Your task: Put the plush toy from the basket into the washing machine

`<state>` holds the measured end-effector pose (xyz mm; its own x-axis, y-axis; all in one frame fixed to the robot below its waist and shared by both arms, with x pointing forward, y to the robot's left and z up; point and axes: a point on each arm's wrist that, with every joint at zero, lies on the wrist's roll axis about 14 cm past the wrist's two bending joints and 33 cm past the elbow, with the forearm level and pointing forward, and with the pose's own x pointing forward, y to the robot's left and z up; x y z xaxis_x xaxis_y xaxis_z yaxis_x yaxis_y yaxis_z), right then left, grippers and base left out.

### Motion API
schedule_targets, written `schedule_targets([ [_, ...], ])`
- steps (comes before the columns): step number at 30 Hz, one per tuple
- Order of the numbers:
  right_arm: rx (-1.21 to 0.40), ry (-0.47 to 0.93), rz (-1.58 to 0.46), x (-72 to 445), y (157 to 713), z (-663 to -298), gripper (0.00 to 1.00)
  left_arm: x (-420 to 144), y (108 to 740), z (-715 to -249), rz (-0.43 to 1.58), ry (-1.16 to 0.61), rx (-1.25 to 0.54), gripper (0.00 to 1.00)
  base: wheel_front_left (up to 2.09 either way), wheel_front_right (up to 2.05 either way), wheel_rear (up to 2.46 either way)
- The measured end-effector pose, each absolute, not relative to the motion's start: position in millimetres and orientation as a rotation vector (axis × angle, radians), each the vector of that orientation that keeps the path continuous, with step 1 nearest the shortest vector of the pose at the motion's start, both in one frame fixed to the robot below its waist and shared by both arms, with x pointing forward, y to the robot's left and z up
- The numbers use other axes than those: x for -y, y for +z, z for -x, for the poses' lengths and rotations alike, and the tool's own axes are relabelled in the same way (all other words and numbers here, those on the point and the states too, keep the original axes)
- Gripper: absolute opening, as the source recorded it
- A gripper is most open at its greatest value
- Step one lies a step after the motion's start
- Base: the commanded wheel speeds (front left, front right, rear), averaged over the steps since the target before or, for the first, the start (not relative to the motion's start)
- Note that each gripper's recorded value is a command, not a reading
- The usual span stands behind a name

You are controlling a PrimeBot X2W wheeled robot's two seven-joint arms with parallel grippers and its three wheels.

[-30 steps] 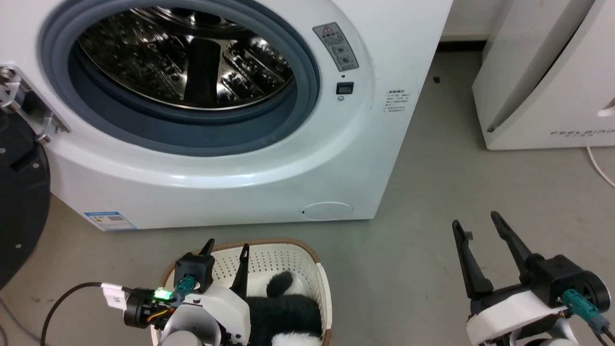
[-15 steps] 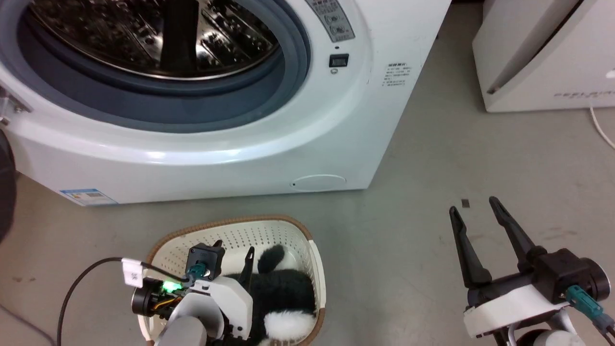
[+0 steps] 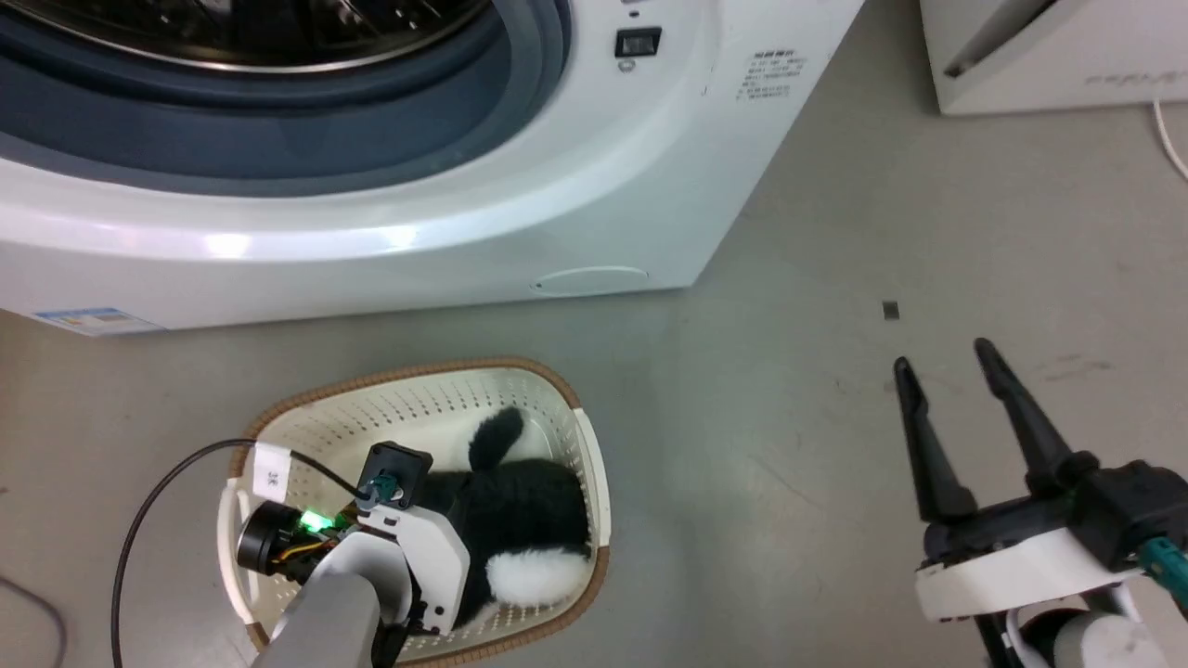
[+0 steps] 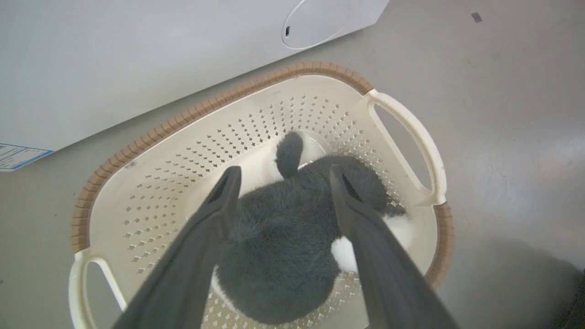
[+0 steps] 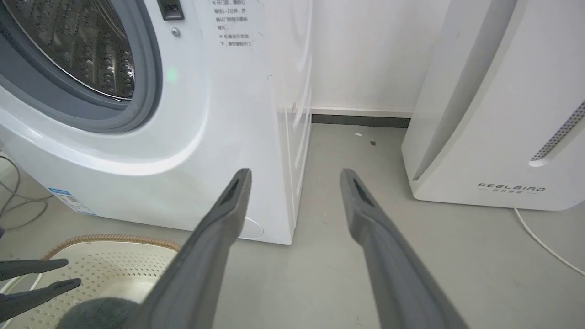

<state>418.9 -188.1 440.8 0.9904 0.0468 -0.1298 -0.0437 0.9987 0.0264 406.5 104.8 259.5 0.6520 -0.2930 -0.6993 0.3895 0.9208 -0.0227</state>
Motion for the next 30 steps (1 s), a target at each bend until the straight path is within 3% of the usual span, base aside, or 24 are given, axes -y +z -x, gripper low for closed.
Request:
schedule_targets([
  [30,-0.250,-0.001,-0.064,201,367,-438,1.00,-110,128,-381,-0.336,-0.643,-1.129,1.00,0.00,0.00,0.00],
])
